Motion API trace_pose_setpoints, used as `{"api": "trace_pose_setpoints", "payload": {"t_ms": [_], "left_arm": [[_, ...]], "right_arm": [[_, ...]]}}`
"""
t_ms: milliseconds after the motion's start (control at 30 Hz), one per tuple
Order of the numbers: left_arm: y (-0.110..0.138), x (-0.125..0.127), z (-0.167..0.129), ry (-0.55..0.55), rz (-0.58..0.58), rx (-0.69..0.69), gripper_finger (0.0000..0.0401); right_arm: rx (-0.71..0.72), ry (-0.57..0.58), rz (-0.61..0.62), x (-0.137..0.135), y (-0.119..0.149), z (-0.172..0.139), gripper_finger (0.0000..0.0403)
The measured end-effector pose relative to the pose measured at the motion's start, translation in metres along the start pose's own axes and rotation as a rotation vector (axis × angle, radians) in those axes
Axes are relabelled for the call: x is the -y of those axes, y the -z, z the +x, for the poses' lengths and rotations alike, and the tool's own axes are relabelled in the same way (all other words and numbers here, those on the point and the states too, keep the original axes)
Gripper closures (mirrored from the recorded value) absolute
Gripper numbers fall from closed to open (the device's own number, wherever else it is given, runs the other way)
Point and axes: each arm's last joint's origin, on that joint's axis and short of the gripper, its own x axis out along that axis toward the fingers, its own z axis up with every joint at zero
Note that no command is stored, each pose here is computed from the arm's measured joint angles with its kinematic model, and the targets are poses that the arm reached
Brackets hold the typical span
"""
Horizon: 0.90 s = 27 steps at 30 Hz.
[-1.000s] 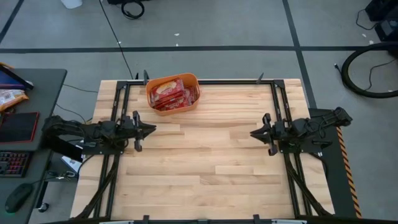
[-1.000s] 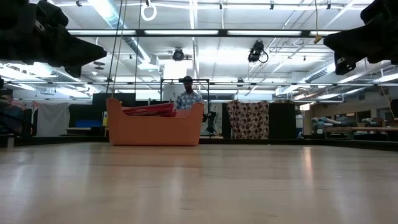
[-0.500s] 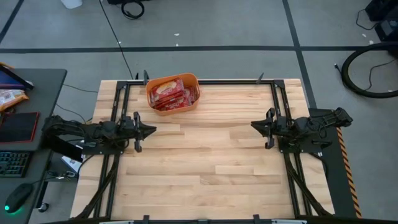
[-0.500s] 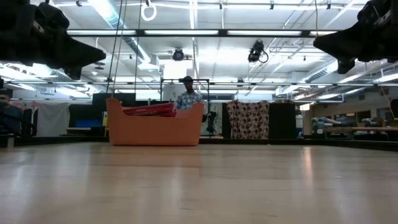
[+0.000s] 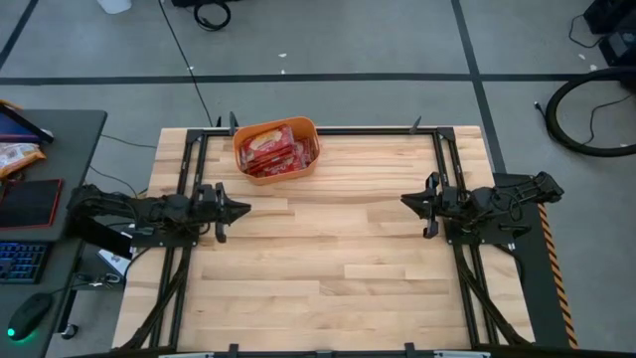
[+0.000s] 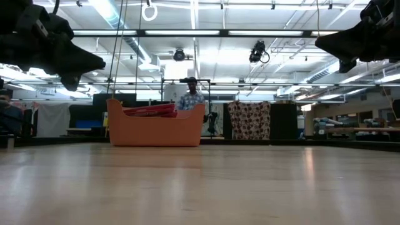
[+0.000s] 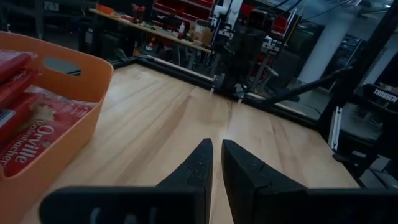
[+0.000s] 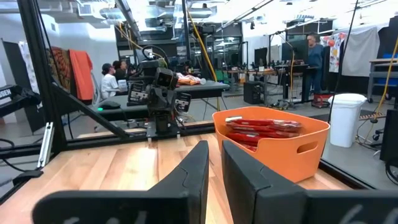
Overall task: Sort popcorn bags into baskets
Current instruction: Return to Home Position
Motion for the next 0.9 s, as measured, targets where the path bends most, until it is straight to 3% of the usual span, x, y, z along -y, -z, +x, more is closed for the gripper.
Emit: {"api": "trace_pose_setpoints", "payload": {"t_ms": [900], "left_arm": [[-0.0020,0.0007,0.0000,0.005,-0.008,0.021,0.0362]], "right_arm": [[0.000,-0.001,0.000,0.0000,-0.0001,0.0000,0.0353]]}}
